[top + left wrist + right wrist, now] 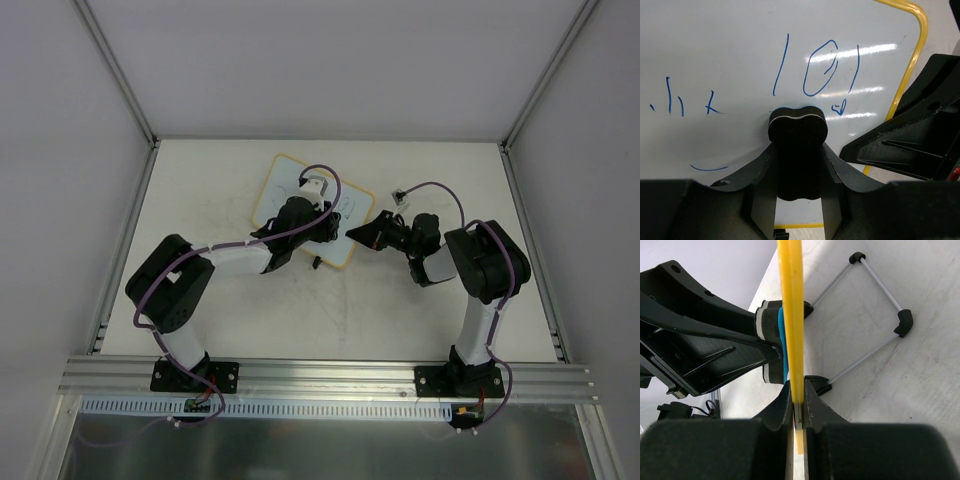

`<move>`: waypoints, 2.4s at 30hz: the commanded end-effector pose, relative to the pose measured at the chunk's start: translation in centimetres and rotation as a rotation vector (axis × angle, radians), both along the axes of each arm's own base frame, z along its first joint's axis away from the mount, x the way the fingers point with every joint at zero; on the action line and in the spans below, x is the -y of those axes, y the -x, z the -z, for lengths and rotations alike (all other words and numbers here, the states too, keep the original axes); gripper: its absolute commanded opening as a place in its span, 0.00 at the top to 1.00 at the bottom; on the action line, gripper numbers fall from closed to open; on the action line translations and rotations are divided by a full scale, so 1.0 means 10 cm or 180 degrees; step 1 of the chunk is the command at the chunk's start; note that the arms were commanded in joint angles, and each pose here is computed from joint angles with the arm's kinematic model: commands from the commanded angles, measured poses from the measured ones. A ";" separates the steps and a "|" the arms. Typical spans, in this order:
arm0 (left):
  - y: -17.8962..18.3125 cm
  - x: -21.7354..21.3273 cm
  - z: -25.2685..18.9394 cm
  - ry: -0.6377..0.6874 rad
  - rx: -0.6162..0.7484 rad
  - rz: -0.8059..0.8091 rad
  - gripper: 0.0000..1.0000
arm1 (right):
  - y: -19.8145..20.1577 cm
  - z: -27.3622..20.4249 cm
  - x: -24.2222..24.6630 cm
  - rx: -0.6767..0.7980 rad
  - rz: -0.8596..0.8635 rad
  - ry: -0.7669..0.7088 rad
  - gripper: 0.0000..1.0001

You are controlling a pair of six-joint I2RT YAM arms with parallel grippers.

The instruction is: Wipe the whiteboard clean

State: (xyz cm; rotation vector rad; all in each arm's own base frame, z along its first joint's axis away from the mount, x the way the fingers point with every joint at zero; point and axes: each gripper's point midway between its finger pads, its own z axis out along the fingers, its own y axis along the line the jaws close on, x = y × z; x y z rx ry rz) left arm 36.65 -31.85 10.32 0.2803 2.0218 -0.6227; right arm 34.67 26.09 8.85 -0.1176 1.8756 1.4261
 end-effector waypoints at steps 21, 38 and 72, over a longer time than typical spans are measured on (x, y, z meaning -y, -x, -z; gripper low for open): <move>-0.39 -1.54 0.76 -0.0457 -0.0689 -0.1064 1.00 | -0.16 -0.50 -0.02 0.0690 0.0095 -0.0264 1.00; -0.09 -1.19 0.92 -0.0452 -0.0758 -0.0967 1.00 | -0.17 -0.50 -0.02 0.0689 0.0095 -0.0259 1.00; -0.17 -1.05 0.80 -0.0432 -0.0881 -0.0786 1.00 | -0.15 -0.53 -0.02 0.0700 0.0080 -0.0274 1.00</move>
